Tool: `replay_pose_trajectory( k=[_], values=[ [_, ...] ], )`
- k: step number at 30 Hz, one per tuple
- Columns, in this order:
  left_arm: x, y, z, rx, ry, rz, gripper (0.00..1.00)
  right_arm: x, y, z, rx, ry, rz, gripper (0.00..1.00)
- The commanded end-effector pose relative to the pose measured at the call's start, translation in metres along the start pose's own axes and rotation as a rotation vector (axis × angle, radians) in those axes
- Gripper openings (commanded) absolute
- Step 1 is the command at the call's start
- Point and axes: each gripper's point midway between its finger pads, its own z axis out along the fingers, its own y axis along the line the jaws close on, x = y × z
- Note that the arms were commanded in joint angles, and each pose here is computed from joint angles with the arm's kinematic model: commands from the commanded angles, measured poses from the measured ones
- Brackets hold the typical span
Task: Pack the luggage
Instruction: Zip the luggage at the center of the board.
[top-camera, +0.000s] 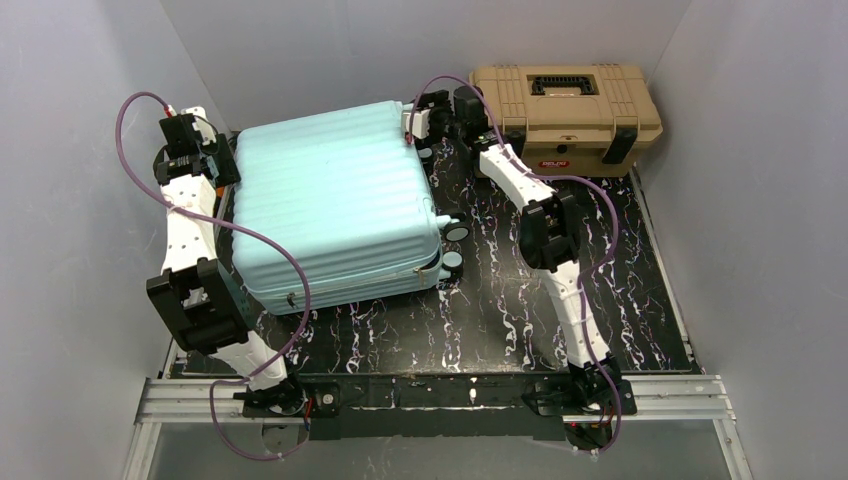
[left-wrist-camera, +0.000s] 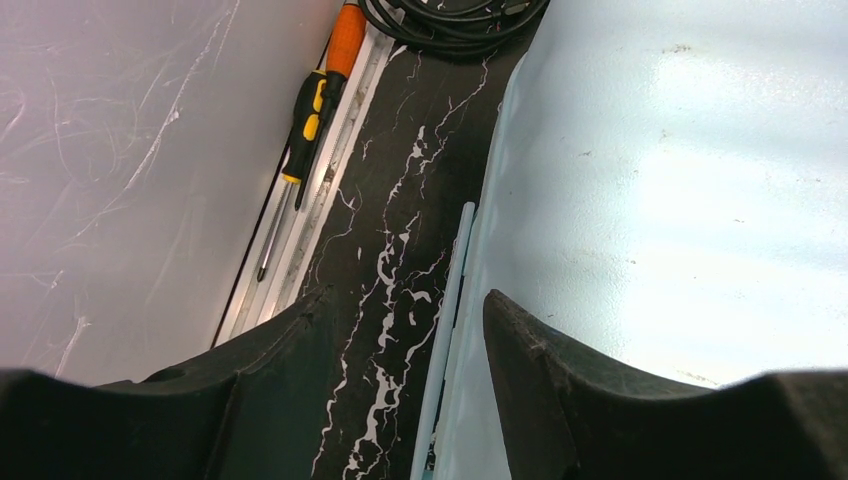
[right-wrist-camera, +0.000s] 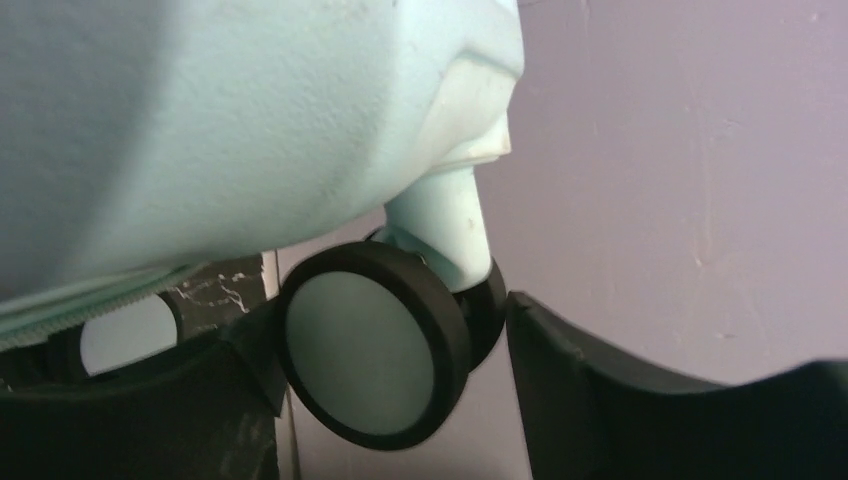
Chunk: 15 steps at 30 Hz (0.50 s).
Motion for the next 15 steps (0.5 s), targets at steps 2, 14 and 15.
replay_pose_trajectory(
  k=[2,14,15],
  values=[
    [0.061,-0.073,0.0,0.275,0.217,0.019,0.56,-0.046,-0.032,0.021,0.176,-0.104,-0.096,0.64],
    [0.063,-0.073,0.001,0.271,0.222,0.021,0.57,-0.081,-0.074,0.01,0.264,-0.145,-0.073,0.01],
    [0.064,-0.073,0.0,0.269,0.221,0.022,0.57,-0.083,-0.082,0.006,0.293,-0.141,-0.064,0.01]
  ],
)
